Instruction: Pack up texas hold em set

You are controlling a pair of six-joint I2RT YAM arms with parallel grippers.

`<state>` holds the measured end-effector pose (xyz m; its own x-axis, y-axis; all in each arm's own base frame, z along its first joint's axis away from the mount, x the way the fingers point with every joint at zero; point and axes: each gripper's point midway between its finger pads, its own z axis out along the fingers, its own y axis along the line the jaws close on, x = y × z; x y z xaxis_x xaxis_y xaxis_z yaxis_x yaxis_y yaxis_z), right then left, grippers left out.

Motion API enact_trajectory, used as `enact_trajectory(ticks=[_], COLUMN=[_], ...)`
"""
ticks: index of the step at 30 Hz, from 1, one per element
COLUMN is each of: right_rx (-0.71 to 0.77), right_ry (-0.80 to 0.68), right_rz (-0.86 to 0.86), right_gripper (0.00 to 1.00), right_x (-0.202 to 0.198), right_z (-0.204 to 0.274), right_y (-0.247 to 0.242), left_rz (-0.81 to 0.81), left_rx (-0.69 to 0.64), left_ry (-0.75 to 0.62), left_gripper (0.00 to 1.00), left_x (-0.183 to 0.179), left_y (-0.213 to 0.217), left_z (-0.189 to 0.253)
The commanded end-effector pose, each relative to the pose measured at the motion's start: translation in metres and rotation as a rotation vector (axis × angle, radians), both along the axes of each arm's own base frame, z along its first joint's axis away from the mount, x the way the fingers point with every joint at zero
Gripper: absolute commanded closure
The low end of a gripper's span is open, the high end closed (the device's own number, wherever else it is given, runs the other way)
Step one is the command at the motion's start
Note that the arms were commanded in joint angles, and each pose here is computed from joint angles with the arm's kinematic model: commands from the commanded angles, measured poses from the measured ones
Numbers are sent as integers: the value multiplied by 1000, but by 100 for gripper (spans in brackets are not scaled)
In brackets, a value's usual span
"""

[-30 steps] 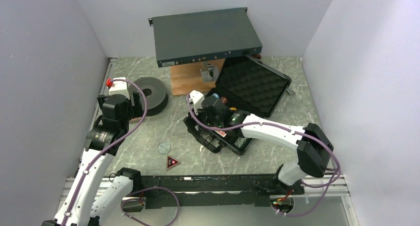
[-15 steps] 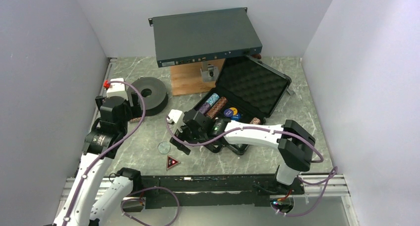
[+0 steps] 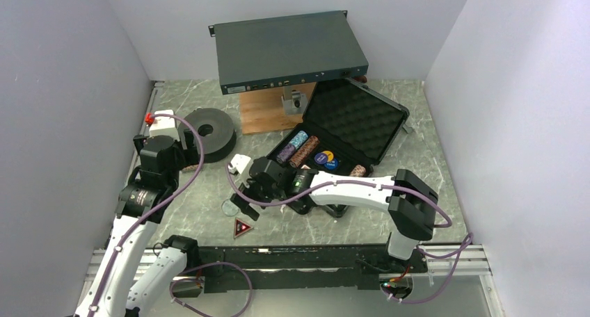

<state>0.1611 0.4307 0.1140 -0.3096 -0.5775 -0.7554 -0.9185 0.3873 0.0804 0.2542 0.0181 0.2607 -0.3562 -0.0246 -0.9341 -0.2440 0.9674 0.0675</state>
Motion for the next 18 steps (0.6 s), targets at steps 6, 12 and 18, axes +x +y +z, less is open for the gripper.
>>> enact_trajectory(ticks=[6, 12, 18], right_rx=[-2, -96, -137], right_ry=[26, 82, 74], right_rz=[-40, 38, 71], right_gripper=[0, 0, 0], right_x=[10, -4, -15], right_z=[23, 2, -9], right_y=[20, 21, 24], left_rz=[29, 31, 34], left_rx=[11, 8, 6], left_ry=[-38, -45, -49], left_gripper=[10, 10, 10], left_x=[1, 0, 0], left_y=[6, 7, 7], left_z=[7, 9, 9])
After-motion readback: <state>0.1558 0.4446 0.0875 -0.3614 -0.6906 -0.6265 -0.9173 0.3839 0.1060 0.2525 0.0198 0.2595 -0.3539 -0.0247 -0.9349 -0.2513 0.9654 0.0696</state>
